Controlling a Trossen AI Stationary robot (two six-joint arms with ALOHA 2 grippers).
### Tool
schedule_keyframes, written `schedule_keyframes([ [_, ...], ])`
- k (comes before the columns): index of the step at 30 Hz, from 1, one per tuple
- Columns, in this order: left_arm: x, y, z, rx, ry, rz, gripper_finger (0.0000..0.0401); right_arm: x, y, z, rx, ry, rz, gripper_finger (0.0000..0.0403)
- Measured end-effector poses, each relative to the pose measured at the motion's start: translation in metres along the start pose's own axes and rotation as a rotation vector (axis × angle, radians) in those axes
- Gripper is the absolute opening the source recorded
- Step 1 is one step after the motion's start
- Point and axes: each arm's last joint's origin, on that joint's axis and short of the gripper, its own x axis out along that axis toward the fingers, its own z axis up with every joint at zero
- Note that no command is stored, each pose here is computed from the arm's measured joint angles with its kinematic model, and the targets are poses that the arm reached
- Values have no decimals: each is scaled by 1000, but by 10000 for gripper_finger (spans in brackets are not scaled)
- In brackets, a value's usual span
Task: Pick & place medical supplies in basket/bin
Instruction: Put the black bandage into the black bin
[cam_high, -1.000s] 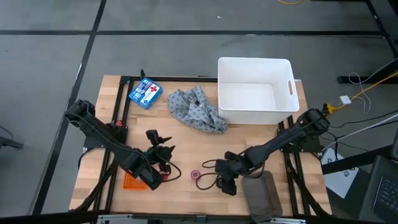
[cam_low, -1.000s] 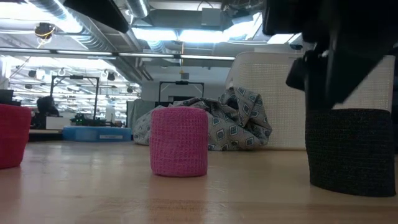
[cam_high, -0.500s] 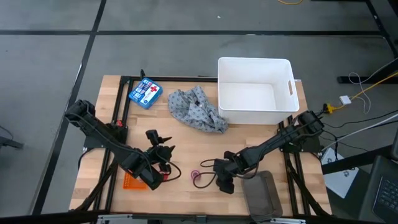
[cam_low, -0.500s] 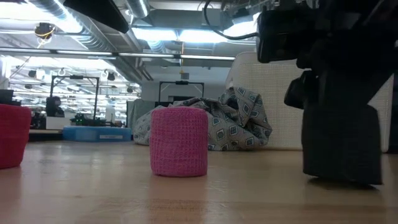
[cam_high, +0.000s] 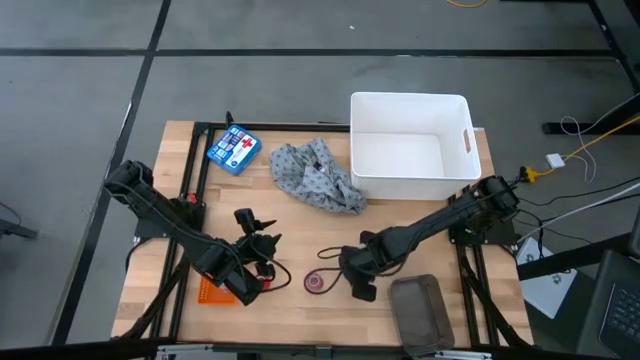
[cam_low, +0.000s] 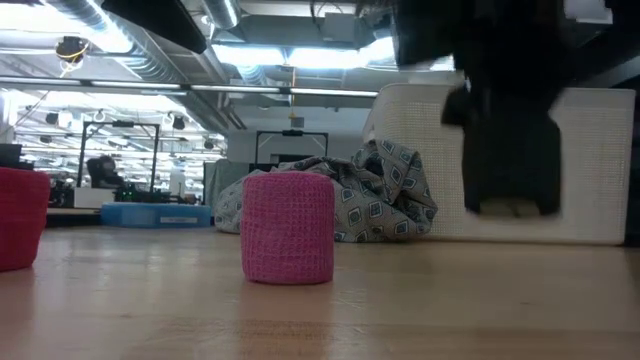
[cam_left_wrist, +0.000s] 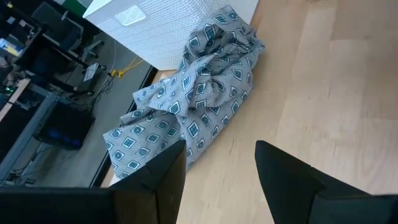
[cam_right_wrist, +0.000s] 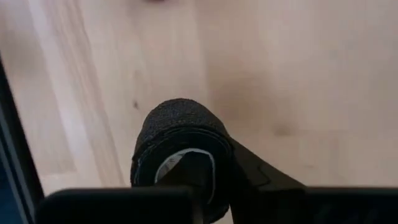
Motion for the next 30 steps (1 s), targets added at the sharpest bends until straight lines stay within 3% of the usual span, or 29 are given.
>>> schedule_keyframes([
  [6,0,0,0,0,4,-4,189,-61,2,9,-7,71,-197,24],
  [12,0,0,0,2,13,-15,189,-103,7,-10,90,191,-356,28],
  [16,-1,-1,-1,5,13,-19,189,-107,25,-26,118,195,-290,29],
  [30,-4,-2,-2,-1,8,-26,189,-55,58,-99,221,286,-367,29],
])
